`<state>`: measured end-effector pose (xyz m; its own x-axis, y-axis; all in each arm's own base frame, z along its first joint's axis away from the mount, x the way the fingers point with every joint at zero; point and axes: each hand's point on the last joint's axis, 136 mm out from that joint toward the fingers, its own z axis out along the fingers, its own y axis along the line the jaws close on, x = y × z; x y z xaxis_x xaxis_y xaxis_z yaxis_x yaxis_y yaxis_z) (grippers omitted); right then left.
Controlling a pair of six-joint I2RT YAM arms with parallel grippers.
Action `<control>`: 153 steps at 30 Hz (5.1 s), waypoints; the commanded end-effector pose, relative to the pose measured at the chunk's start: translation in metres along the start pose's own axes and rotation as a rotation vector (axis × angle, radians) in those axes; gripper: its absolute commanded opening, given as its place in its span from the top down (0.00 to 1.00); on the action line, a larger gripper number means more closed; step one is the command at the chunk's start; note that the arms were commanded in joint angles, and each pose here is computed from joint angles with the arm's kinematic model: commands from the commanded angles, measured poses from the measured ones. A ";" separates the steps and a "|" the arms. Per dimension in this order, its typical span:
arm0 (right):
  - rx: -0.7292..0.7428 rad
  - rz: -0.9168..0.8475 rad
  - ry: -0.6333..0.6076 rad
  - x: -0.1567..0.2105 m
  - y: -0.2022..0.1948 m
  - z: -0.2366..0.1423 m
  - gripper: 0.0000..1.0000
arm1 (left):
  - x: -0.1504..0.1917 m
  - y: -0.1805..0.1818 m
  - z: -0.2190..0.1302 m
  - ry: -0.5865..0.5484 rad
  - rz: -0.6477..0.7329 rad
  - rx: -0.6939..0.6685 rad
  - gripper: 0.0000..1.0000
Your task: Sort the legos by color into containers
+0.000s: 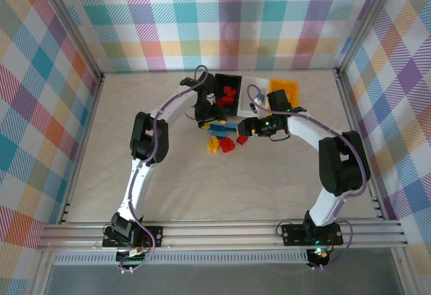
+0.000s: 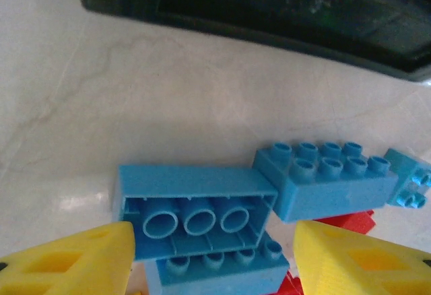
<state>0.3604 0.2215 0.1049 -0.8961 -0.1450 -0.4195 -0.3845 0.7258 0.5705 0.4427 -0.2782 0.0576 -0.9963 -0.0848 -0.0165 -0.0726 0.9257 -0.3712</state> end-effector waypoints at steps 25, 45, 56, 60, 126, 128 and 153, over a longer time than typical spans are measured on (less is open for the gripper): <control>-0.044 0.019 -0.018 -0.011 0.014 0.001 0.25 | 0.023 0.067 -0.061 -0.036 -0.028 -0.124 0.20; -0.042 0.029 -0.026 -0.004 0.019 -0.004 0.27 | 0.027 0.085 -0.019 0.034 -0.009 -0.253 0.00; 0.169 0.032 0.046 -0.009 -0.007 0.010 0.26 | 0.038 0.093 0.000 0.084 -0.012 -0.281 0.23; 0.218 0.047 0.043 -0.023 -0.012 0.020 0.25 | 0.039 0.094 0.000 0.085 -0.016 -0.278 0.32; 0.299 0.163 -0.124 0.014 -0.029 -0.042 0.28 | -0.069 -0.137 -0.120 -0.395 0.082 0.353 0.00; 0.332 0.169 -0.091 0.007 -0.034 -0.029 0.28 | -0.056 -0.107 -0.130 -0.395 0.106 0.216 0.00; 0.600 0.279 0.015 -0.016 -0.096 0.036 0.38 | 0.027 0.027 -0.143 -0.284 0.099 -0.067 0.00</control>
<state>0.4184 0.1764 0.0350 -0.9446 0.0930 -0.3148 0.0347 0.9820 0.1859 0.4133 -0.2082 0.1685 -0.9501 -0.0953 -0.2969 -0.0059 0.9575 -0.2884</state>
